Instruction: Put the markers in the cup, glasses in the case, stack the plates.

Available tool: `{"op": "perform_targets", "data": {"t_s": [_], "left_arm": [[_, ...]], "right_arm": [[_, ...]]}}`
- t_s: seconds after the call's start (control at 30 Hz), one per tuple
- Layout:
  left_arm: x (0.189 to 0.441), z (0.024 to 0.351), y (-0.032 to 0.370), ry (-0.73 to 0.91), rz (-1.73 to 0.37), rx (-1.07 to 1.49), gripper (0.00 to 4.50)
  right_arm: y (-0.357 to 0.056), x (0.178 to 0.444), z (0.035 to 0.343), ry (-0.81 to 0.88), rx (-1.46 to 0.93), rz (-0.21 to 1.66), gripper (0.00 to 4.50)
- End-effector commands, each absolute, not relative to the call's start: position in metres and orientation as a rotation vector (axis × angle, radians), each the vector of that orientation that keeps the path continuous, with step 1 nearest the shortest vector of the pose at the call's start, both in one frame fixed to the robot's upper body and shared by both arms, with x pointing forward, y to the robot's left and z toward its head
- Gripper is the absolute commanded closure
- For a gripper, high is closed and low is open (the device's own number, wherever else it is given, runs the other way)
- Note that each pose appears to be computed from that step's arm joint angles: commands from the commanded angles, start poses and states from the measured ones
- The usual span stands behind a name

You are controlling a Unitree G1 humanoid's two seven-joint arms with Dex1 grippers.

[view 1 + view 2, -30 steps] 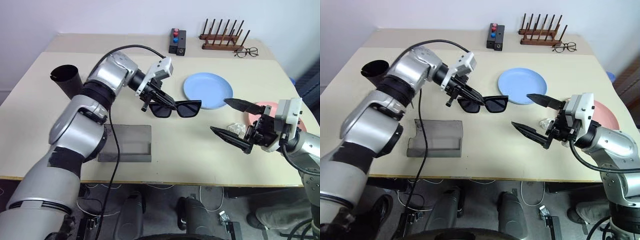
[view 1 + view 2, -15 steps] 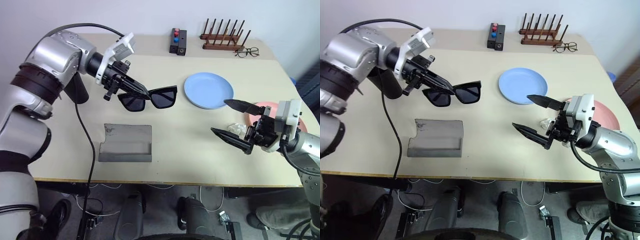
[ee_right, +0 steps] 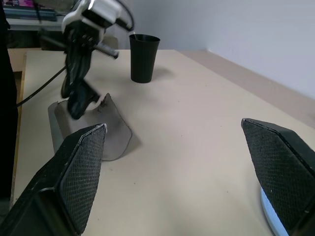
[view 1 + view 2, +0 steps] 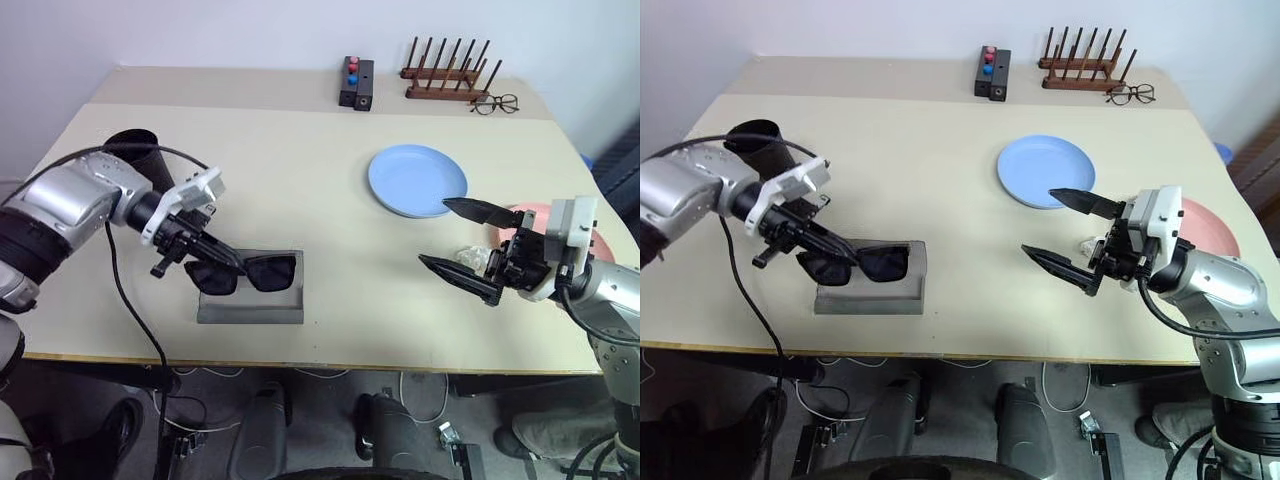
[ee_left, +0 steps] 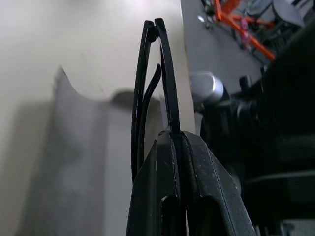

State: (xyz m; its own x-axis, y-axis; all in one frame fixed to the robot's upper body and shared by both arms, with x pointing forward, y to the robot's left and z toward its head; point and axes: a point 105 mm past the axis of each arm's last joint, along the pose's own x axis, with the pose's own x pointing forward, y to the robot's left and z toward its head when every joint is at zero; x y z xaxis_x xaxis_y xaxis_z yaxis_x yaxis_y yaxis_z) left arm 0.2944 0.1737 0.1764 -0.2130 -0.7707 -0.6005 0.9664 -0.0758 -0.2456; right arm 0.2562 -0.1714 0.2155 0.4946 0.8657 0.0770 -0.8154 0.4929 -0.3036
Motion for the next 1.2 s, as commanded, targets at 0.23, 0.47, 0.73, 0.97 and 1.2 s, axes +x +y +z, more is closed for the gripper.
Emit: {"op": "perform_targets", "data": {"t_s": [0.23,0.47,0.73,0.97,1.2], "left_arm": [[0.306,0.155,0.165,0.625,-1.677,0.378,4.46],[0.308,0.147,0.161,0.631,-1.679,0.367,4.46],[0.296,0.136,0.168,0.756,-1.675,0.344,4.46],[0.289,0.127,0.164,0.770,-1.701,0.268,4.46],[0.290,0.127,0.162,0.820,-1.678,0.226,3.81]], "right_arm": [[-0.169,0.254,0.224,-0.272,-0.267,1.035,0.00],[-0.170,0.253,0.225,-0.268,-0.271,1.028,0.00],[-0.170,0.252,0.225,-0.268,-0.274,1.019,0.00],[-0.170,0.252,0.227,-0.266,-0.285,1.011,0.00],[-0.171,0.254,0.228,-0.264,-0.298,1.003,0.00]]}}
